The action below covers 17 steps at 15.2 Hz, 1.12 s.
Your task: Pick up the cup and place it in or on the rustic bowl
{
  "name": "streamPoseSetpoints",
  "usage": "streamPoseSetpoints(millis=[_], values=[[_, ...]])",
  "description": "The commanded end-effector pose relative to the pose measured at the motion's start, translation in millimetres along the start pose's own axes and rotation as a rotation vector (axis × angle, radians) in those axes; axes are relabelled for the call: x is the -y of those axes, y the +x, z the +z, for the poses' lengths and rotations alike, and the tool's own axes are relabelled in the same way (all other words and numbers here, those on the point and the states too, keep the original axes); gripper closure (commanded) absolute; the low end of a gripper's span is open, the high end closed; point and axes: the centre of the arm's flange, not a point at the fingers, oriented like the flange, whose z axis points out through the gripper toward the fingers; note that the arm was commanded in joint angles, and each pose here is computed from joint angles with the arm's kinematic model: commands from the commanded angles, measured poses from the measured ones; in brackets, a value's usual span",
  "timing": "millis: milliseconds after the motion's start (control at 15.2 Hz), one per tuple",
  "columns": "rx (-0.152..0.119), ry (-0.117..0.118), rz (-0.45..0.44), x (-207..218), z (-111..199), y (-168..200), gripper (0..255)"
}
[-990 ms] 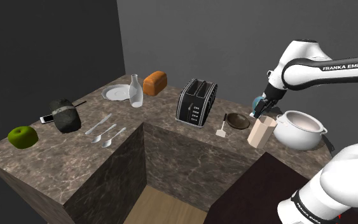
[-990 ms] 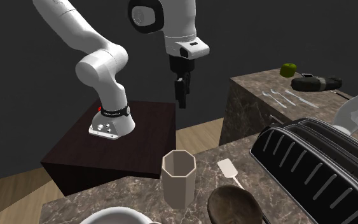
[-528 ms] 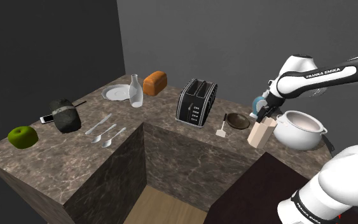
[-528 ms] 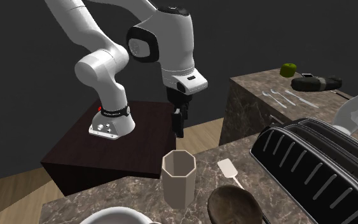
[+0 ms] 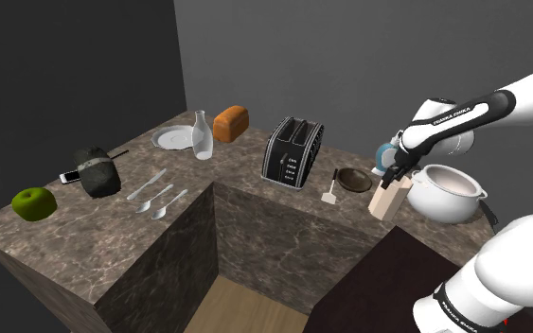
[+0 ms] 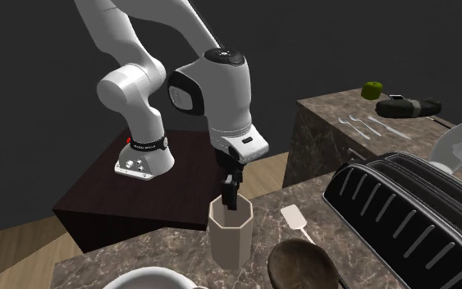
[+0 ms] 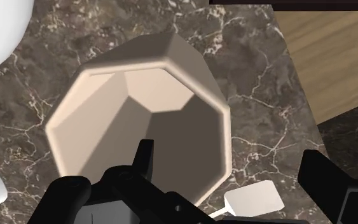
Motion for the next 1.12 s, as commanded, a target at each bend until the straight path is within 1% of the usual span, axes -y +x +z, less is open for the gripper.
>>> streamPoseSetpoints(millis=[0, 198, 726, 792, 1056], values=[[-0.001, -0.001, 0.0, -1.5, 11.7, -0.6, 0], [-0.001, -0.001, 0.0, -1.5, 30.6, -0.6, 0], [0.0, -0.001, 0.0, -1.5, 30.5, -0.6, 0], [0.0, -0.001, 0.0, -1.5, 30.5, -0.6, 255], [0.0, -0.001, 0.0, -1.5, 30.5, -0.6, 255]])
